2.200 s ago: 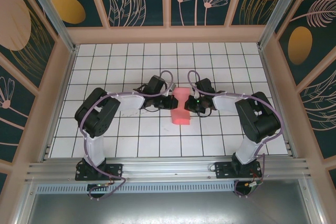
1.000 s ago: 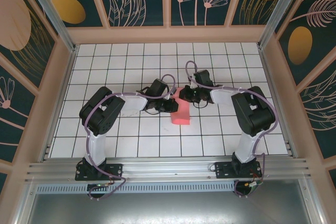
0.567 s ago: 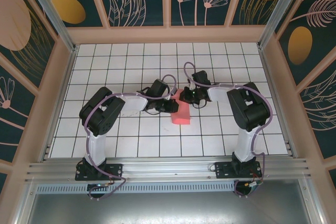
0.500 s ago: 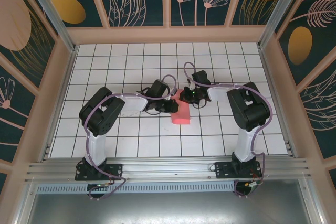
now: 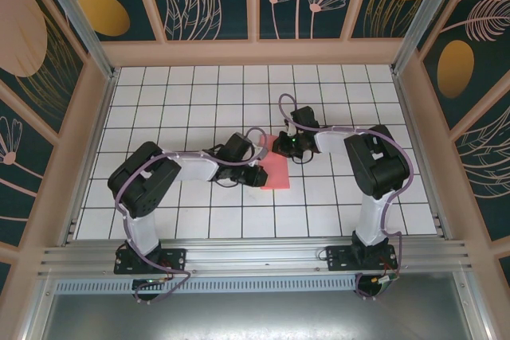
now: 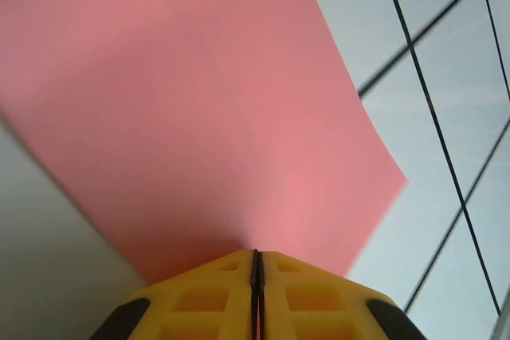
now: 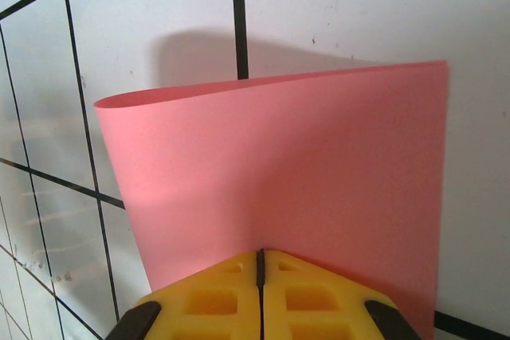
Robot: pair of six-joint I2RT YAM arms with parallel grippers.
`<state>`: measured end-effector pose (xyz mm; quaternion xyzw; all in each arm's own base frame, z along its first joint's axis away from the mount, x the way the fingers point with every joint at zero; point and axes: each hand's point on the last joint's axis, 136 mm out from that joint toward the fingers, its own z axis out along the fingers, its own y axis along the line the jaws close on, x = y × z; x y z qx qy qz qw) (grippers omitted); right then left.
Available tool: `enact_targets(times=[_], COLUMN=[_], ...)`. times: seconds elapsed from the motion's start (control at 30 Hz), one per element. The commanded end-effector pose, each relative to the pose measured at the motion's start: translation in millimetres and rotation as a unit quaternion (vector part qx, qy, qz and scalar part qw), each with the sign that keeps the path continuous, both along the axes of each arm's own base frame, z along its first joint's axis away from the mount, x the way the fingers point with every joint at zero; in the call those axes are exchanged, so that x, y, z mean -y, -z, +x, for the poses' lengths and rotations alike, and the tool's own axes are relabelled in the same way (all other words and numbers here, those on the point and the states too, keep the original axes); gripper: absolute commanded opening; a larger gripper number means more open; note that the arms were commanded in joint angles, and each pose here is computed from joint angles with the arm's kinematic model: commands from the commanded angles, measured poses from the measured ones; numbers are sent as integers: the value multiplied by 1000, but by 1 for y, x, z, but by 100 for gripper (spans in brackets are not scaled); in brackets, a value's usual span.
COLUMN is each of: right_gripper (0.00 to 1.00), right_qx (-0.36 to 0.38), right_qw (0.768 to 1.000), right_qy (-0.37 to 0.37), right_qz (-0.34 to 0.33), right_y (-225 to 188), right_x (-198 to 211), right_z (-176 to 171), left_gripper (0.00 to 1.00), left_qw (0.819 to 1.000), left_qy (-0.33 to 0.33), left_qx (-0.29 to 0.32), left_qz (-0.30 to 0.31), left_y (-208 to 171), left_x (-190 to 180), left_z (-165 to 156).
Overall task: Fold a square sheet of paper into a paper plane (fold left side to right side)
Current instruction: First fold the square sheet of paper in half at the center of the table.
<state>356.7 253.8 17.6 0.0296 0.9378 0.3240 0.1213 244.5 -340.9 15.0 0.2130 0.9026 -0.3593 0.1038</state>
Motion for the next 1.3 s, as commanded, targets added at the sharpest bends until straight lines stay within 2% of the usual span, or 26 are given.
enact_targets(times=[0.0, 0.17, 0.27, 0.43, 0.53, 0.63, 0.83, 1.07, 1.27], right_gripper=[7, 7, 7, 7, 7, 7, 7, 7, 7], right_qx=[-32, -32, -32, -30, -29, -28, -27, -27, -24], right_qw=[998, 998, 998, 998, 998, 998, 998, 998, 999], right_qy=[15, 14, 11, 6, 5, 2, 0, -4, -7], right_qz=[-57, -56, -54, -53, -51, -50, -50, -49, -48], right_y=[32, 31, 30, 29, 28, 27, 27, 27, 26], right_x=[21, 21, 20, 18, 17, 16, 16, 15, 14], right_z=[-7, -7, -8, -8, -8, -8, -10, -11, -10], left_gripper=[13, 13, 13, 12, 13, 13, 12, 12, 12], left_qw=[997, 997, 998, 998, 997, 997, 997, 997, 997], left_qy=[41, 46, 42, -11, -44, -56, -72, -59, -65], left_qx=[-61, -61, -52, -22, -5, 0, 5, -10, -18], left_qz=[21, 26, 12, -53, -61, -50, -41, -49, -26], left_y=[10, 8, -6, -60, -70, -64, -49, -33, -11], left_x=[-13, -19, -16, -16, -23, -19, -8, 7, 2], left_z=[-45, -52, -47, -1, 34, 62, 96, 108, 106])
